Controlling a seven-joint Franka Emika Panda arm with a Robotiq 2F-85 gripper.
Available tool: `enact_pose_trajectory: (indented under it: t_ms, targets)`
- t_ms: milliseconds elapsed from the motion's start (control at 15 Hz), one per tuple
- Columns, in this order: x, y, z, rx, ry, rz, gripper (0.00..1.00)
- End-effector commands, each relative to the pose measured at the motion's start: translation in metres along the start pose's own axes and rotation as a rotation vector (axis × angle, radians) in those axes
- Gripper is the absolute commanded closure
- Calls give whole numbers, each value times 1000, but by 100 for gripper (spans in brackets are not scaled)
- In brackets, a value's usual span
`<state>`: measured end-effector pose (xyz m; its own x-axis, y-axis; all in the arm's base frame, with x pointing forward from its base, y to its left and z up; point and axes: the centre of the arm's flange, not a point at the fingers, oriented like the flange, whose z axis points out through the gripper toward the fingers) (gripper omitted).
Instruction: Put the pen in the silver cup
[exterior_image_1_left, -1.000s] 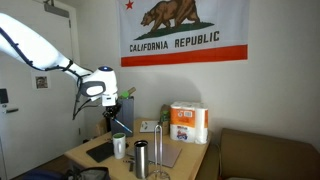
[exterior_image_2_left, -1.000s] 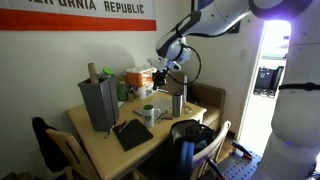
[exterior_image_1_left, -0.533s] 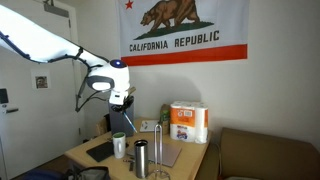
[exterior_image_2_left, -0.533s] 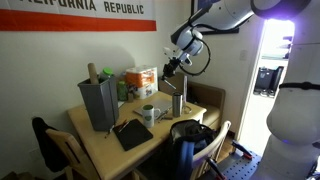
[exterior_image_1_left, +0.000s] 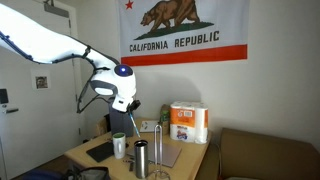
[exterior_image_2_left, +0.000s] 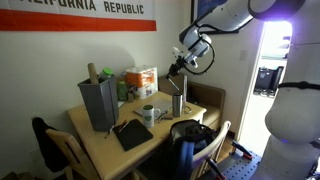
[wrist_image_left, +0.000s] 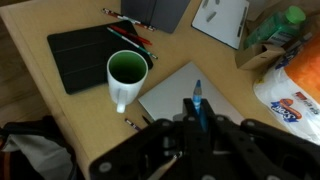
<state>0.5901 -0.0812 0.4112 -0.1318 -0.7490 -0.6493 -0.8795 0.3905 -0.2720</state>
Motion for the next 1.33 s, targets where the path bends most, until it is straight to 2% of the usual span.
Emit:
enact_pose_trajectory:
  t_ms: [0, 733, 1267]
  targets:
    - [9, -1, -2, 16, -63, 29, 98]
    - [64, 10, 6, 89, -167, 100, 98]
    - [83, 23, 18, 104, -223, 143, 98]
